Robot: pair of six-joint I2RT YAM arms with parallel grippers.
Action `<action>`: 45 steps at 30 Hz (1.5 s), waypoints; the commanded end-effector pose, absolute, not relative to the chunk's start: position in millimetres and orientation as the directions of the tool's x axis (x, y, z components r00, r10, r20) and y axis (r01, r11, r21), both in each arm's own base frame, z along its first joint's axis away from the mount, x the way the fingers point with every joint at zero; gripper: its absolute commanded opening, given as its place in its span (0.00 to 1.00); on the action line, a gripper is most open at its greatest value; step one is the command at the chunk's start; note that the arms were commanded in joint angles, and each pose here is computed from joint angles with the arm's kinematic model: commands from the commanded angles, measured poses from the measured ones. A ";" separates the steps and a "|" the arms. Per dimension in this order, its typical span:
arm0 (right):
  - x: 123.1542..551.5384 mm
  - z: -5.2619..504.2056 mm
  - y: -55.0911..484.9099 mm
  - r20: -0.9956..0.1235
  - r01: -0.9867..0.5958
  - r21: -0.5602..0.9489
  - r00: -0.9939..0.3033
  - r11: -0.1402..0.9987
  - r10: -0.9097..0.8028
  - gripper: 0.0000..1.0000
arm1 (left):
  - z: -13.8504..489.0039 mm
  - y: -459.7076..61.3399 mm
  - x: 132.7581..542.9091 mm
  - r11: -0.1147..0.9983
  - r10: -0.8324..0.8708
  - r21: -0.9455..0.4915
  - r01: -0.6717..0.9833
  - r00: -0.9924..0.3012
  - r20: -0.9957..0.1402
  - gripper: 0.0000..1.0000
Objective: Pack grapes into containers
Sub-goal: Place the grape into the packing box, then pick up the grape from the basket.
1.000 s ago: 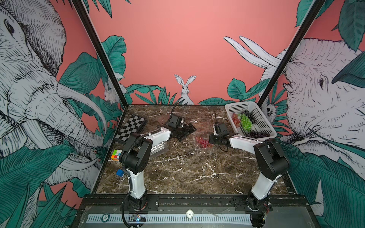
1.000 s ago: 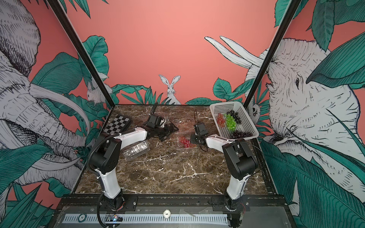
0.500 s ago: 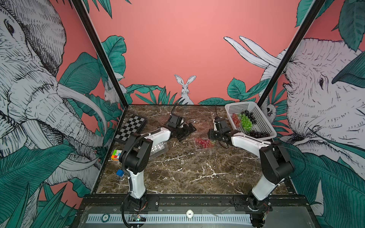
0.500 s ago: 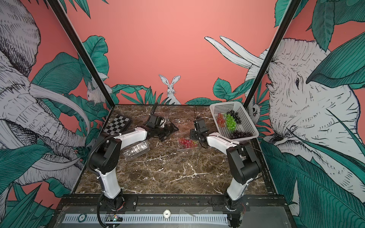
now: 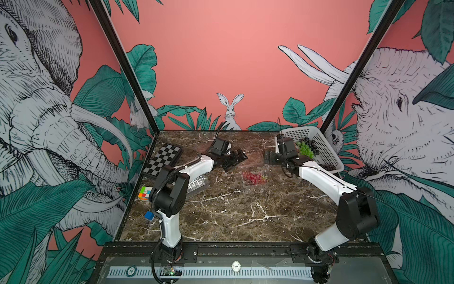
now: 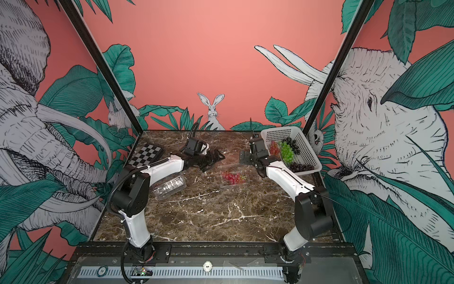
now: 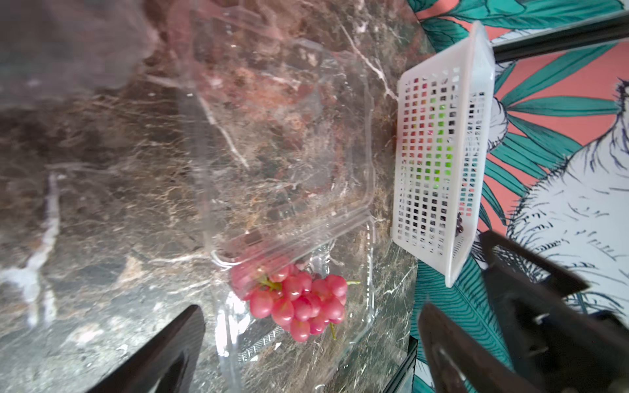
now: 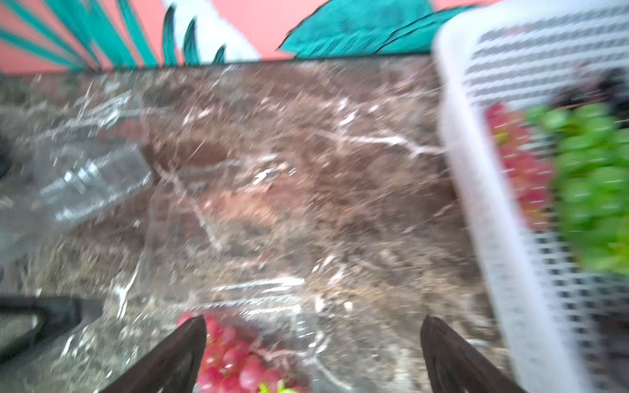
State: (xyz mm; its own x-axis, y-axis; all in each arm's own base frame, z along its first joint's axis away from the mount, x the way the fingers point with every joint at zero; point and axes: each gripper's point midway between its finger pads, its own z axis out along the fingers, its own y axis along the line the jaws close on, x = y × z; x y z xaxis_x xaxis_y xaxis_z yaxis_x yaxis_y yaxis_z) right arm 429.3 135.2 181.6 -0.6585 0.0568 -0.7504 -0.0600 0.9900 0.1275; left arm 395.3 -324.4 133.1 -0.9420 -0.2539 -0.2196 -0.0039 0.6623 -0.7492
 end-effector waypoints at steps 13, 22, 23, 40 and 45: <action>466.1 151.0 -0.7 -0.723 0.299 0.141 -0.621 0.944 0.304 0.85 | 185.7 -374.9 386.2 0.650 -0.116 -0.738 0.183 -0.935 -0.334 1.00; 496.0 122.8 -31.9 -0.652 0.371 0.226 -0.629 0.901 0.423 0.69 | 200.7 -414.1 392.8 0.618 -0.056 -0.742 0.260 -0.927 -0.372 1.00; 503.8 124.9 -33.2 -0.656 0.370 0.239 -0.620 0.898 0.430 0.66 | 203.3 -418.4 394.4 0.612 -0.055 -0.745 0.265 -0.926 -0.375 1.00; 543.9 73.6 -37.0 -0.538 0.354 0.384 -0.665 0.853 0.518 0.26 | 191.7 -439.6 407.0 0.601 -0.046 -0.755 0.263 -0.931 -0.362 1.00; 549.0 63.7 -39.5 -0.507 0.340 0.444 -0.668 0.829 0.545 0.22 | 181.4 -438.2 404.3 0.613 -0.039 -0.750 0.249 -0.938 -0.343 1.00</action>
